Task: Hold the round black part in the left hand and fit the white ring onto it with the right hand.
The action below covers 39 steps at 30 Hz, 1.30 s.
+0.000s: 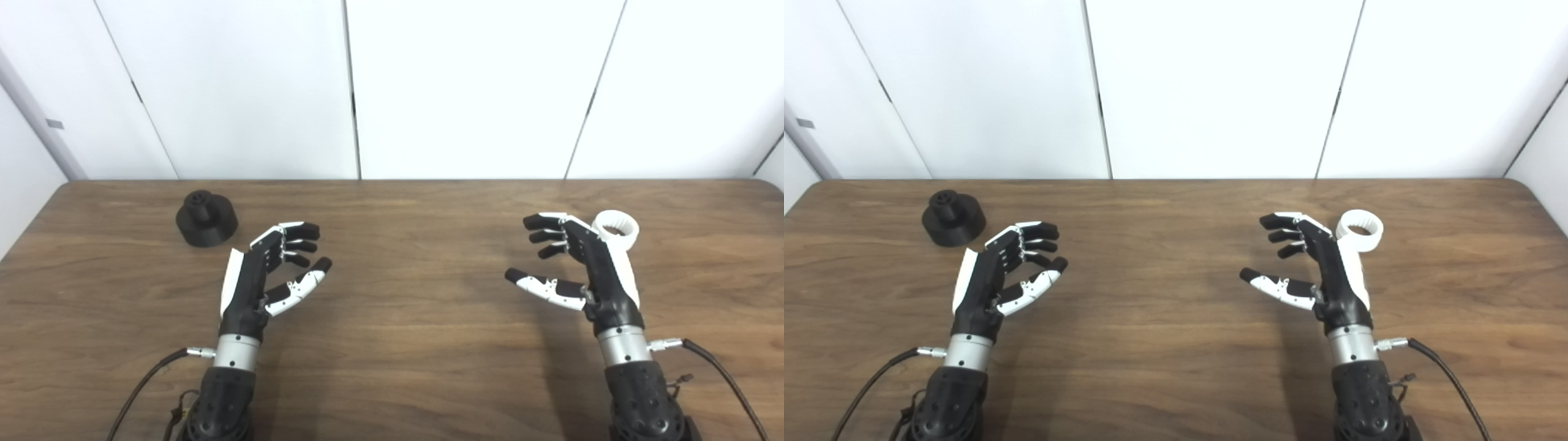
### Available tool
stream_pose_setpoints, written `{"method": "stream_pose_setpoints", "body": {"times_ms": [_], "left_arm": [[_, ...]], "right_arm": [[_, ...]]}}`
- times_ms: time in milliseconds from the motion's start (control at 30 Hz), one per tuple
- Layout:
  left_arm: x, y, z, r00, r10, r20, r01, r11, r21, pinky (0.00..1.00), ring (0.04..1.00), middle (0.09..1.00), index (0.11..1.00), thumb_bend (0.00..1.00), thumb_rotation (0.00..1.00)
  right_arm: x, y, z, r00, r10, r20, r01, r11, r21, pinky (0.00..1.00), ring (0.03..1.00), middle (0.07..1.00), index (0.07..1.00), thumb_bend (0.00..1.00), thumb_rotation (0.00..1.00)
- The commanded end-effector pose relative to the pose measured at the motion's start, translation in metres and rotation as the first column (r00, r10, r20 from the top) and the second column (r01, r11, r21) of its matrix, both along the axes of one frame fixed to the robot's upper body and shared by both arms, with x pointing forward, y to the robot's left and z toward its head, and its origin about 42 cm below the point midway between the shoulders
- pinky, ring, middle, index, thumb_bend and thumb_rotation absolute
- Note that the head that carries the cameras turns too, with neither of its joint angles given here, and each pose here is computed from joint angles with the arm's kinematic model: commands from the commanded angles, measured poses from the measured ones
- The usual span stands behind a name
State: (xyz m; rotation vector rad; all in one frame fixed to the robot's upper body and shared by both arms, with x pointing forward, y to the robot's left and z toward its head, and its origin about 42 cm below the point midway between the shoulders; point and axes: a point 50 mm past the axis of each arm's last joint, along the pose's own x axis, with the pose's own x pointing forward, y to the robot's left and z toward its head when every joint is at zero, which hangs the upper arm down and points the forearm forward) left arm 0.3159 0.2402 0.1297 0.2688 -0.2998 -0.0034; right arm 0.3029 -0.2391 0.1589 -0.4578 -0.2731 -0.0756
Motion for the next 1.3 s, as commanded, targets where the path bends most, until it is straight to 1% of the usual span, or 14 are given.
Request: {"method": "stream_pose_setpoints", "body": {"times_ms": [0, 167, 333, 400, 600, 933, 1033, 1267], "left_arm": [[0.006, -0.006, 0.02, 0.996, -0.02, 0.083, 0.02, 1.0, 0.004, 0.53, 0.648, 0.687, 0.647, 0.56, 0.11], [0.006, -0.015, 0.017, 0.997, -0.024, 0.079, 0.024, 1.0, 0.003, 0.53, 0.65, 0.688, 0.651, 0.57, 0.13], [0.006, -0.023, 0.014, 0.997, -0.023, 0.08, 0.022, 1.0, 0.009, 0.53, 0.638, 0.683, 0.653, 0.57, 0.11], [0.007, -0.026, 0.012, 0.997, -0.024, 0.075, 0.024, 1.0, 0.001, 0.54, 0.647, 0.684, 0.653, 0.59, 0.13], [0.008, -0.03, 0.01, 0.997, -0.025, 0.075, 0.025, 1.0, 0.001, 0.53, 0.65, 0.691, 0.659, 0.6, 0.16], [0.009, -0.031, 0.011, 0.996, -0.032, 0.087, 0.033, 0.999, -0.014, 0.52, 0.642, 0.693, 0.654, 0.61, 0.16], [0.01, -0.03, 0.013, 0.995, -0.029, 0.098, 0.03, 0.999, -0.01, 0.52, 0.641, 0.694, 0.653, 0.6, 0.13], [0.011, -0.024, 0.025, 0.993, -0.014, 0.115, 0.012, 1.0, 0.013, 0.52, 0.644, 0.708, 0.643, 0.6, 0.07]], "right_arm": [[0.005, -0.002, 0.021, 0.997, 0.015, 0.081, -0.016, 1.0, 0.002, 0.54, 0.657, 0.694, 0.661, 0.57, 0.05], [0.004, -0.013, 0.021, 0.996, 0.017, 0.087, -0.016, 1.0, -0.008, 0.54, 0.661, 0.696, 0.659, 0.56, 0.0], [0.004, -0.024, 0.018, 0.995, 0.019, 0.093, -0.018, 1.0, -0.011, 0.54, 0.658, 0.694, 0.657, 0.56, 0.0], [0.004, -0.027, 0.016, 0.995, 0.018, 0.095, -0.016, 1.0, -0.013, 0.54, 0.659, 0.695, 0.658, 0.56, 0.0], [0.004, -0.034, 0.014, 0.998, 0.002, 0.069, -0.001, 1.0, -0.006, 0.56, 0.666, 0.696, 0.661, 0.56, 0.09], [0.005, -0.036, 0.012, 0.998, 0.008, 0.068, -0.008, 1.0, -0.007, 0.57, 0.669, 0.692, 0.658, 0.58, 0.1], [0.007, -0.036, 0.012, 0.998, 0.01, 0.067, -0.01, 1.0, -0.006, 0.57, 0.666, 0.69, 0.656, 0.59, 0.1], [0.008, -0.037, 0.012, 0.999, 0.015, 0.052, -0.015, 1.0, 0.002, 0.55, 0.66, 0.69, 0.656, 0.58, 0.09]]}}
